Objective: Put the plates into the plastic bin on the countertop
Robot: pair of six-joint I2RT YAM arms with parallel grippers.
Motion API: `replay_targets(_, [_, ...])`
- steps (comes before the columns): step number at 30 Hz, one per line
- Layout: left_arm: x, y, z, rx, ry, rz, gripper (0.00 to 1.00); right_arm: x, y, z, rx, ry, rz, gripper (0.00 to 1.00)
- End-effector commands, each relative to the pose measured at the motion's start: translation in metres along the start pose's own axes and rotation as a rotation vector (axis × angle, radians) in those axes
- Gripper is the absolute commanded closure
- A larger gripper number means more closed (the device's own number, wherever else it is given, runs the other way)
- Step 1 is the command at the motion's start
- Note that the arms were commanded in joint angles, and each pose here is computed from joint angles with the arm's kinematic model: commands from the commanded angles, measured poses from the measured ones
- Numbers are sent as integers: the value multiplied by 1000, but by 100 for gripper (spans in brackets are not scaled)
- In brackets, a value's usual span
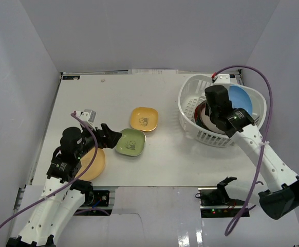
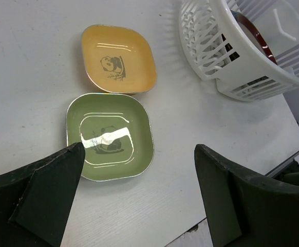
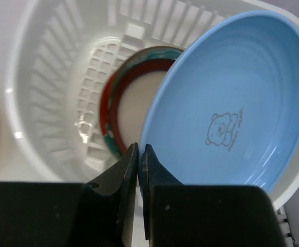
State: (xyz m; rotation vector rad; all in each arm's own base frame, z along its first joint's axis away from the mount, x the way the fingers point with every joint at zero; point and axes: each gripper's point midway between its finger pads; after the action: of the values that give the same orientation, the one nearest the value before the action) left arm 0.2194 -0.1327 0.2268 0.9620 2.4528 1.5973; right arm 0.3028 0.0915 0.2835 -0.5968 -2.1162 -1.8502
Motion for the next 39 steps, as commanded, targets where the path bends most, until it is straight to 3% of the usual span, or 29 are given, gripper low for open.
replay_targets(1, [0, -2, -4, -16, -23, 4, 2, -39, 16, -5, 1, 99, -56, 92])
replay_targets(8, [-1, -3, -4, -15, -28, 9, 2, -96, -20, -6, 24, 158, 77, 91])
replay_targets(12, [-1, -4, -5, -15, -36, 13, 2, -104, -36, 1, 4, 205, 118, 73])
replay_targets(13, [-1, -4, -6, -15, -39, 14, 2, -103, -36, 1, -14, 203, 117, 59])
replay_targets(15, [-2, -3, -6, -14, -39, 18, 2, -95, -31, 4, -54, 224, 106, 45])
replay_targets(19, [-3, 4, -9, -1, -41, 3, 2, -61, -9, 27, -146, 345, 58, 34])
replay_targets(24, [6, 51, -36, 19, -96, -103, 2, 22, -3, 124, -267, 652, -38, 32])
replay_targets(25, [9, 62, -41, 22, -102, -128, 2, 27, -29, 145, -278, 689, 3, 32])
replay_targets(27, [24, 100, -60, 3, -125, -211, 2, 65, -42, 203, -349, 828, -2, 32])
replay_targets(29, [43, 136, -77, -15, -141, -298, 2, 95, -82, 259, -288, 908, 68, 32])
replay_targets(31, [56, 156, -85, -23, -141, -349, 2, 117, -74, 296, -310, 942, 42, 33])
replay_targets(32, [64, 165, -90, -27, -146, -372, 2, 126, -104, 325, -242, 954, 92, 33])
replay_targets(39, [126, 207, -120, -62, -177, -524, 2, 154, -154, 429, -204, 1032, 211, 34])
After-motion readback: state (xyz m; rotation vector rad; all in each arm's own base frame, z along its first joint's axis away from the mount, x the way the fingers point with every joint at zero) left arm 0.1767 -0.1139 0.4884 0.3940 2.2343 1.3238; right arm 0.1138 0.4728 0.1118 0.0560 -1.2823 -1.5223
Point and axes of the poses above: each gripper's point midway between its finger pads, its own x axis back along the fingers, its own z axis along the line the jaws close on, y = z × x, and after that the axes turned 2 degrees about x, right-handed
